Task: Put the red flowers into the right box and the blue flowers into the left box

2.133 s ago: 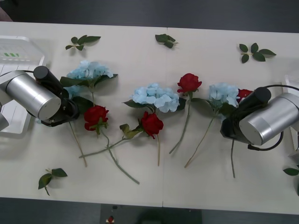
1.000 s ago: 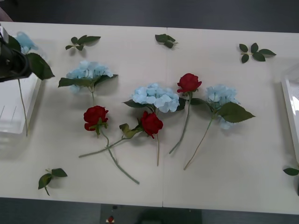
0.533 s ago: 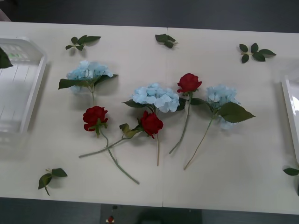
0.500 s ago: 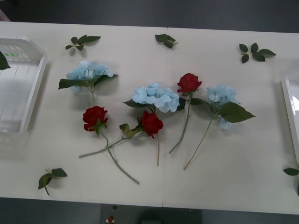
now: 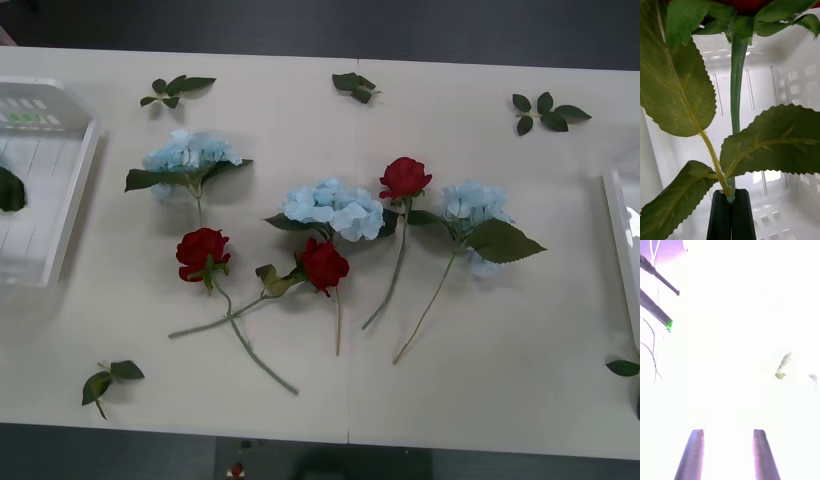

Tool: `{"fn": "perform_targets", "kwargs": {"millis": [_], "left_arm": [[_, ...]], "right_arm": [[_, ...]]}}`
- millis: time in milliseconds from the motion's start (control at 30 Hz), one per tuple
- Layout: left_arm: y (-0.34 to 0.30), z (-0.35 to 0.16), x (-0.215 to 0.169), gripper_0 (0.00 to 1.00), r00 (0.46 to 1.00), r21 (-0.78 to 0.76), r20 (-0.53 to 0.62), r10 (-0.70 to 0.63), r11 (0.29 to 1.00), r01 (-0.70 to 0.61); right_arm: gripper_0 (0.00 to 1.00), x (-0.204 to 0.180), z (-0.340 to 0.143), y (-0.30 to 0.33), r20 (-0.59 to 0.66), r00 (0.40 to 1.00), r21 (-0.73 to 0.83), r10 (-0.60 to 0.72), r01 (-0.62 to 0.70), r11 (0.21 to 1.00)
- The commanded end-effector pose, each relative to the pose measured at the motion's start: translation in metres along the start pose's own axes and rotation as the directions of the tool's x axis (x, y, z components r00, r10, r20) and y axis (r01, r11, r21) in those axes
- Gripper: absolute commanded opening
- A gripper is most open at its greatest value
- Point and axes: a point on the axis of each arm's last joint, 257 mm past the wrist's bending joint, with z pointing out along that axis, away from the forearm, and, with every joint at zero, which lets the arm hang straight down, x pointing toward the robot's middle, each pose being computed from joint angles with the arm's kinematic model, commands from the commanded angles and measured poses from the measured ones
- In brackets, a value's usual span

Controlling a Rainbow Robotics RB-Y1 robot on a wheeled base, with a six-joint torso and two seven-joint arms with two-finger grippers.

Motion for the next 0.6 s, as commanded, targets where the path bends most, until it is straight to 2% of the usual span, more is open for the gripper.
{"fn": "perform_targets", "kwargs": {"millis": [33, 200, 367, 600], "left_arm": [[0.022, -0.017, -0.025, 0.57, 0.998, -0.027, 0.051, 0.026, 0.999, -0.025], [0.012, -0.023, -0.033, 0.70, 0.997, 0.000, 0.071, 0.026, 1.000, -0.026], [-0.022, -0.048, -0.052, 0.86, 0.993, 0.154, 0.088, -0.075, 0.986, 0.061], [-0.077, -0.083, -0.064, 0.96, 0.985, 0.283, 0.056, -0.163, 0.949, 0.141]], "right_arm": [[0.00, -0.013, 0.000, -0.019, 0.036, 0.997, 0.026, -0.073, 0.072, 0.997], [0.00, -0.005, 0.019, -0.025, 0.032, 0.995, 0.023, -0.094, 0.093, 0.995], [0.00, 0.007, 0.041, -0.026, 0.022, 0.995, 0.016, -0.102, 0.102, 0.995], [0.00, 0.012, 0.057, -0.027, 0.033, 0.995, 0.015, -0.092, 0.091, 0.996]]}}
